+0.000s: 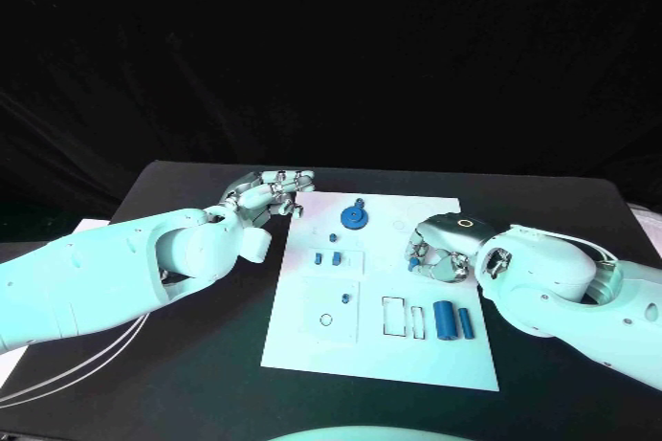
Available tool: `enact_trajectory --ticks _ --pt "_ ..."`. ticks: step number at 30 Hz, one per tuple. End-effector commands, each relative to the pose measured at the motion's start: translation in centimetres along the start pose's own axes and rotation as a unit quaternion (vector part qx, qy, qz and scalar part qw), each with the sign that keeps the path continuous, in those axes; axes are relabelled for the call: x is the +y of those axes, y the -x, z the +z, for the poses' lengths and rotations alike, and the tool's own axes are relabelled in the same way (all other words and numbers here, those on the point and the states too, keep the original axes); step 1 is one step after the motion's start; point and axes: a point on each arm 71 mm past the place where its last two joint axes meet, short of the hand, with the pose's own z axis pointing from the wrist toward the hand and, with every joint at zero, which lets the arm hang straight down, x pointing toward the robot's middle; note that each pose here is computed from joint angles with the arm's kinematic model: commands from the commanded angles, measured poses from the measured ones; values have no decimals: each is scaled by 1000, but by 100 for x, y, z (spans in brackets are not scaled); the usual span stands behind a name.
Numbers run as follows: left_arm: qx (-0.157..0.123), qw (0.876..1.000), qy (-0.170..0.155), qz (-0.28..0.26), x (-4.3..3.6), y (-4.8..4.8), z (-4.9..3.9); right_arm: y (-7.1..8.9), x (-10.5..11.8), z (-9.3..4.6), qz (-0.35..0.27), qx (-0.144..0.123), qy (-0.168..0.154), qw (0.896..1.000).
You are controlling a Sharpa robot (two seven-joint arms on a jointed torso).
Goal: Assemble the parts on the task board
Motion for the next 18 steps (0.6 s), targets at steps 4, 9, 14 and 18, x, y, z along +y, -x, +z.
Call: enact_trajectory --ticks 4,9,14,18 --pt "3 1000 -5 -3 -8 -12 3 26 9 3 1 -30 -7 1000" --pt "3 1000 -5 -3 -6 -9 4 55 30 -33 17 -39 -4 999" --pt "4 1000 -4 -3 -4 -10 8 138 46 -89 44 -43 3 998" --pt "4 1000 -4 -3 -2 -12 10 211 132 -132 61 -49 19 997"
